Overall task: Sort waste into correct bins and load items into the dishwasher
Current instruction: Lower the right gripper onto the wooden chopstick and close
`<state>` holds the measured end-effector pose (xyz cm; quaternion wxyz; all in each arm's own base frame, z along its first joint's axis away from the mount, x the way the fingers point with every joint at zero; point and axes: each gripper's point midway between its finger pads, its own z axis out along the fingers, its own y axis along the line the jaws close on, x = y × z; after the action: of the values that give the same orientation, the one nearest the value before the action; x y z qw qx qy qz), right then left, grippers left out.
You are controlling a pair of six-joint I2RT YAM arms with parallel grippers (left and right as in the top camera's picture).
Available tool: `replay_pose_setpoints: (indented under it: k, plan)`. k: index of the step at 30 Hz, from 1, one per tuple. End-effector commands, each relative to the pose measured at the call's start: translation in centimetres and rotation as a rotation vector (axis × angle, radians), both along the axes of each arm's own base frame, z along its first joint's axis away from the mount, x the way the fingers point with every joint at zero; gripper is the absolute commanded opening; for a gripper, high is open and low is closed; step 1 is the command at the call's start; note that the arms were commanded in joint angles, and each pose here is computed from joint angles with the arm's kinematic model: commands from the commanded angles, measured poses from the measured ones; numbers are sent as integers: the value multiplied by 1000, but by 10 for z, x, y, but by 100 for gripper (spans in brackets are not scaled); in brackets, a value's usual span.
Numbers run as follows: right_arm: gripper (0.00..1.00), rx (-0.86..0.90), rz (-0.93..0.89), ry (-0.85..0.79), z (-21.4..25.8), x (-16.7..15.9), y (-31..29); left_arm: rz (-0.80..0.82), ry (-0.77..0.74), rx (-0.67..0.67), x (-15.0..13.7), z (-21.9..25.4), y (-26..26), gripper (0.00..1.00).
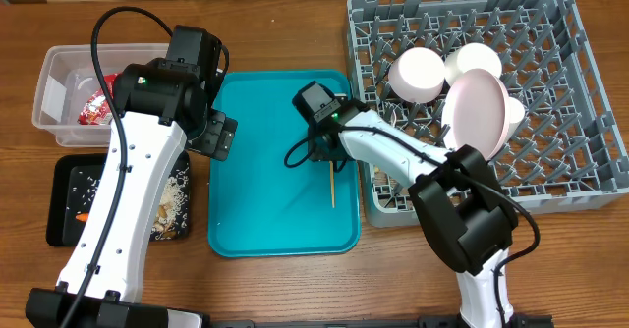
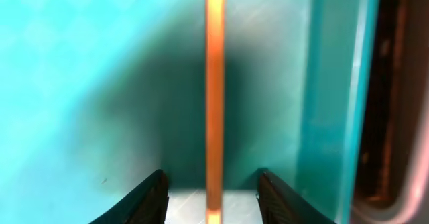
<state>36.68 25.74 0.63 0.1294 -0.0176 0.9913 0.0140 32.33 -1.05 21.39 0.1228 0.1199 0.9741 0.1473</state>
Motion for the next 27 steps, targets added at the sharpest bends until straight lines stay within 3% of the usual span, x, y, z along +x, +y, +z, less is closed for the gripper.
replay_pose_setpoints:
  k: [1,27]
  plan:
    - [47,-24,44,17,-10,-9,6,-13,-23,9,1,9,1,100]
    - [46,-9,71,45,-8,-22,20,-13,-23,9,1,9,1,100]
